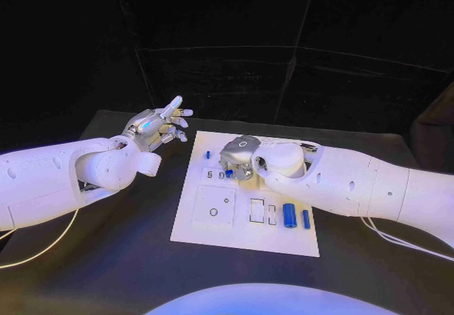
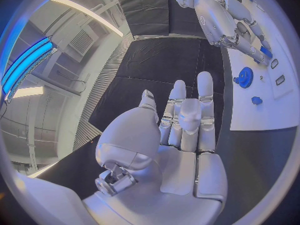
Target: Assemble the parts on the task board
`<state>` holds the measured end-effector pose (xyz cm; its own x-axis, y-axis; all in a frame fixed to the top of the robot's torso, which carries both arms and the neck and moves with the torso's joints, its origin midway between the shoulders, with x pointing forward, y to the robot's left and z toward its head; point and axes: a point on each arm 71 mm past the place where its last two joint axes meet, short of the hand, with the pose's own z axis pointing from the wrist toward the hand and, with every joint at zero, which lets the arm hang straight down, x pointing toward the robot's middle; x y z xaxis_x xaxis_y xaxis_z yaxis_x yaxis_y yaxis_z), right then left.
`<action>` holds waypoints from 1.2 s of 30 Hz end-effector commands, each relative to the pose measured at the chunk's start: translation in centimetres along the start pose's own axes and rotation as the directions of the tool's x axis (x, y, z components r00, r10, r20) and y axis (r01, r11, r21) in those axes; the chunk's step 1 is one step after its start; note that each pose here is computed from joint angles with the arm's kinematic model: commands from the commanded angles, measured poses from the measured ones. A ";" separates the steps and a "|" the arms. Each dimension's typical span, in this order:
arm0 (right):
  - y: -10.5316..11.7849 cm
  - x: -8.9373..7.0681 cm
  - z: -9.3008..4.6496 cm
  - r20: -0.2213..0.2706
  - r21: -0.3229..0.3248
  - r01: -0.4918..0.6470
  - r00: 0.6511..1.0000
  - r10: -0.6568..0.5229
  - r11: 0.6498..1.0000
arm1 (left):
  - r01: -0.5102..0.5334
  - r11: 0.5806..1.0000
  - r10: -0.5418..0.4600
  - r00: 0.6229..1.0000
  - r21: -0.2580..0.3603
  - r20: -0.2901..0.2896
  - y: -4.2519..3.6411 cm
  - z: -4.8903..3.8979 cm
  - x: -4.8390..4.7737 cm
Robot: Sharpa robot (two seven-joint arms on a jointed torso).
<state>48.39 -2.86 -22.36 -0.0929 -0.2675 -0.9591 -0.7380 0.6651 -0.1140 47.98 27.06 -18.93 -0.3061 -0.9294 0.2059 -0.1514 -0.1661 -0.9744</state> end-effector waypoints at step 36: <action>-0.1 -0.3 -0.5 0.059 -0.048 0.002 0.998 0.001 0.999 | 0.003 1.000 -0.003 1.000 -0.017 -0.009 0.04 0.12 0.11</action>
<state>48.13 -3.32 -22.15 -0.0753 -0.2408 -0.9677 -0.7629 0.6388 -0.0996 48.03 27.06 -19.07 -0.3052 -0.9299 0.2052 -0.1674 -0.1598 -0.9729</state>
